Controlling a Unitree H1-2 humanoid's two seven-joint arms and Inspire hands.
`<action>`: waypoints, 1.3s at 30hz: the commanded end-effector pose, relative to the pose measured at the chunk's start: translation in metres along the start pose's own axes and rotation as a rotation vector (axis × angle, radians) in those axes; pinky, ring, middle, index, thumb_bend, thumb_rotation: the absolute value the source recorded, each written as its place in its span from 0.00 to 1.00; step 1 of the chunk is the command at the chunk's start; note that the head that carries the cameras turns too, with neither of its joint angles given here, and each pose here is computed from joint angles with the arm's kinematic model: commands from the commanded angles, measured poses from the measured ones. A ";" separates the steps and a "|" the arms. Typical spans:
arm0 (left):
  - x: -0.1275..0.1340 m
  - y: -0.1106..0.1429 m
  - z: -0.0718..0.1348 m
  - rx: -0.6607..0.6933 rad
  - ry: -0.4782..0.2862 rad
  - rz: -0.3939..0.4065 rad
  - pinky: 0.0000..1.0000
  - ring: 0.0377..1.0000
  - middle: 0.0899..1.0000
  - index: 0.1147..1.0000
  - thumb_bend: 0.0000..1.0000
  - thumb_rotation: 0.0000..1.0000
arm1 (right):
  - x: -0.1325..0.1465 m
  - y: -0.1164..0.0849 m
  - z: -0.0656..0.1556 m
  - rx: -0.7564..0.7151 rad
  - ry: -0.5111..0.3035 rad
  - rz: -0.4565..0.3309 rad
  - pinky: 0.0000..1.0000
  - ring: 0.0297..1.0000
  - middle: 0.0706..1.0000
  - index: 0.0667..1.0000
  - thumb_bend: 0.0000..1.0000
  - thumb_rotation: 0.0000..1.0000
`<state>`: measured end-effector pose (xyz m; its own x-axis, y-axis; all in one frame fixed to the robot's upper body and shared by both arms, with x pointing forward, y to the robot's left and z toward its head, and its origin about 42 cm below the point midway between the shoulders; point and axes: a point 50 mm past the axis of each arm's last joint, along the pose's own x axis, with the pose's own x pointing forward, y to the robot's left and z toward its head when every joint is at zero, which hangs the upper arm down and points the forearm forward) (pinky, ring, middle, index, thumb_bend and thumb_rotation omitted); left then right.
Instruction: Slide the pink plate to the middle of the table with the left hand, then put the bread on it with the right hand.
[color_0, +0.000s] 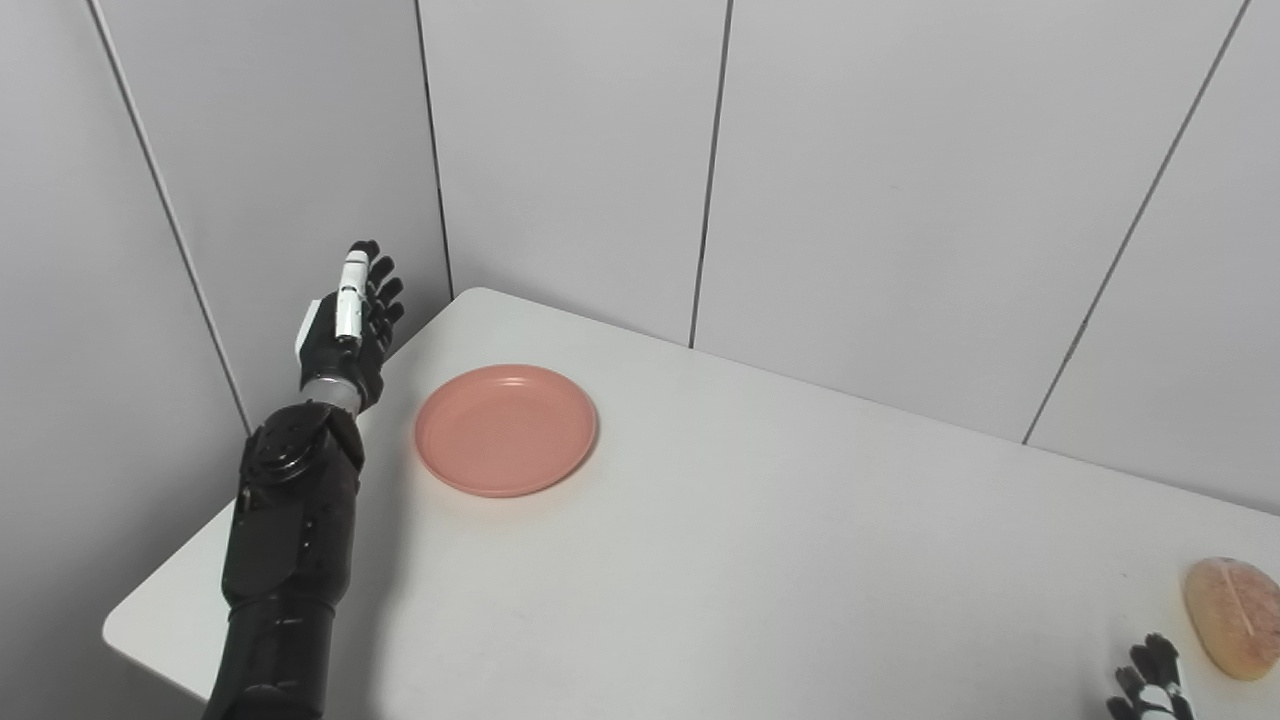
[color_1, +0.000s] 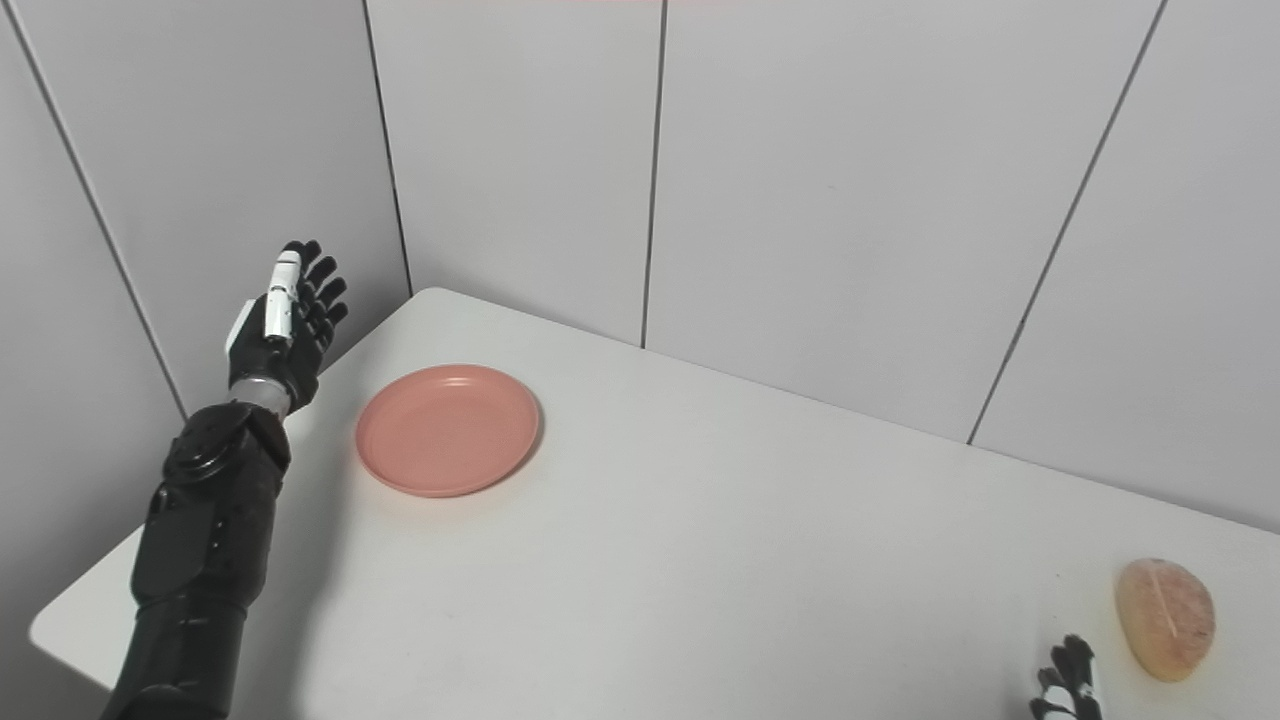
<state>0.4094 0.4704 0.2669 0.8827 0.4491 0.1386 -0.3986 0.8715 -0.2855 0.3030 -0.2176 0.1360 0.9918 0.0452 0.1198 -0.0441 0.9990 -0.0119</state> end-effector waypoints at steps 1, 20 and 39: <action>0.008 0.003 0.030 -0.031 -0.099 -0.023 1.00 0.99 0.98 0.97 0.32 1.00 | 0.005 -0.004 0.010 -0.003 -0.032 0.002 1.00 1.00 1.00 1.00 0.11 1.00; 0.000 0.013 0.006 -0.087 -0.040 -0.010 1.00 0.99 0.99 0.98 0.32 1.00 | 0.004 -0.005 0.012 0.001 -0.034 0.008 1.00 1.00 1.00 1.00 0.11 1.00; -0.012 0.014 -0.028 -0.071 0.011 -0.001 1.00 0.98 0.98 0.96 0.27 1.00 | 0.004 -0.007 0.015 -0.003 -0.041 0.013 1.00 1.00 0.99 1.00 0.14 1.00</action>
<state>0.3989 0.4665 0.2144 0.8980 0.4380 0.0408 -0.3958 0.8450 -0.3597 0.3027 -0.2212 0.1386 0.9923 0.0587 0.1090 -0.0586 0.9983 -0.0041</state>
